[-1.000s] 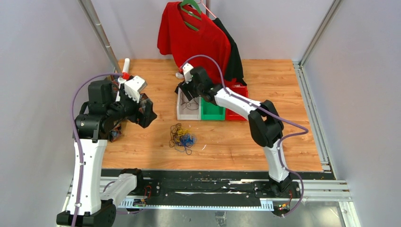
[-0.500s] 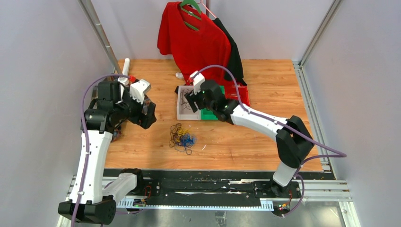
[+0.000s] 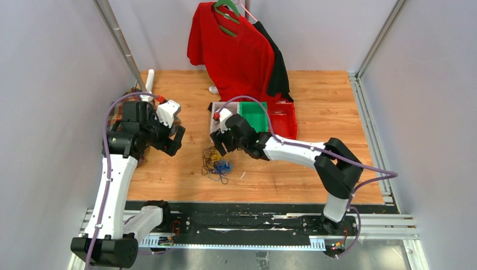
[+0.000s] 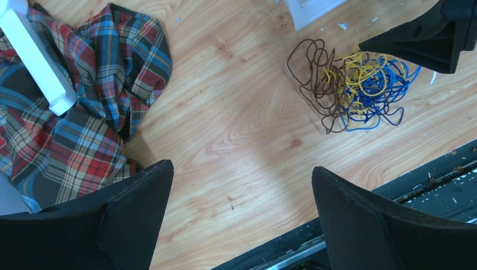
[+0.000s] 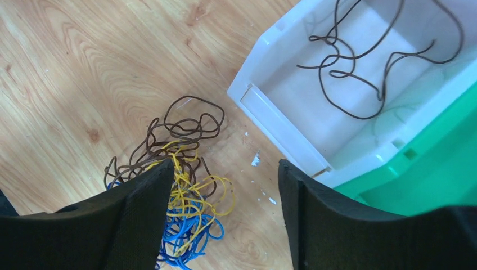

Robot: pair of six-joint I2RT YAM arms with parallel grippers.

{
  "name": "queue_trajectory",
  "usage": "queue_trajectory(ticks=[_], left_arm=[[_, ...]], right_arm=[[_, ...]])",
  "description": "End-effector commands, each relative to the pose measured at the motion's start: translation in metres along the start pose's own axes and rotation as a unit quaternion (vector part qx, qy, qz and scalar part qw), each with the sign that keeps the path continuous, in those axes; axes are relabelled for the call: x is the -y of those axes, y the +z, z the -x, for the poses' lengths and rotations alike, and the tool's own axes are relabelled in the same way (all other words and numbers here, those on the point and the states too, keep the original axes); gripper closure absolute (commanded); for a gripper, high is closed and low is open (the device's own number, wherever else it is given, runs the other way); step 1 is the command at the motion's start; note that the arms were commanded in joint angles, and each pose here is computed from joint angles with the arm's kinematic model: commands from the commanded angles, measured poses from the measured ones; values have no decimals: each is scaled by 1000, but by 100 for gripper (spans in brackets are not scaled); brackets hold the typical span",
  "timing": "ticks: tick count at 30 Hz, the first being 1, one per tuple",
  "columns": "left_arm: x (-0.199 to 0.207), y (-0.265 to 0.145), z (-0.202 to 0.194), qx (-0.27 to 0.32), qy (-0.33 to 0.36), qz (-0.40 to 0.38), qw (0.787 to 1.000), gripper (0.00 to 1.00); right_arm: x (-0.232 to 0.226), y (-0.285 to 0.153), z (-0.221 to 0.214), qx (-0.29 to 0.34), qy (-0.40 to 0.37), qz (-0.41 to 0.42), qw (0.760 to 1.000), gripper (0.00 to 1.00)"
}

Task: Untangle the cables

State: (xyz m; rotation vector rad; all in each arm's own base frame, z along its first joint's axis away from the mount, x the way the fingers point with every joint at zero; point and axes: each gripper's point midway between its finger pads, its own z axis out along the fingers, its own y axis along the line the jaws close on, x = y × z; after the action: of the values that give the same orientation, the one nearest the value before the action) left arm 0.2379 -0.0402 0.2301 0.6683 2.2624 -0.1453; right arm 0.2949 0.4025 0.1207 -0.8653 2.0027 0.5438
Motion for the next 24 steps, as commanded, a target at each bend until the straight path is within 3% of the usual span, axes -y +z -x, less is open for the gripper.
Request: queue_trajectory(ticks=[1, 6, 14, 20, 24], left_arm=[[-11, 4, 8, 25, 9, 24, 999, 2], [-1, 19, 5, 20, 0, -15, 1000, 2], [27, 40, -6, 16, -3, -102, 995, 2], [37, 60, -12, 17, -5, -127, 992, 2], [54, 80, -18, 8, -1, -152, 988, 2]], right_arm=[[-18, 14, -15, -29, 9, 31, 999, 35], [-18, 13, -29, -43, 13, 42, 998, 55], [-15, -1, -59, -80, 18, 69, 994, 59], [-9, -22, -90, -105, 10, 63, 992, 68], [-2, -39, -94, -101, 9, 48, 994, 63]])
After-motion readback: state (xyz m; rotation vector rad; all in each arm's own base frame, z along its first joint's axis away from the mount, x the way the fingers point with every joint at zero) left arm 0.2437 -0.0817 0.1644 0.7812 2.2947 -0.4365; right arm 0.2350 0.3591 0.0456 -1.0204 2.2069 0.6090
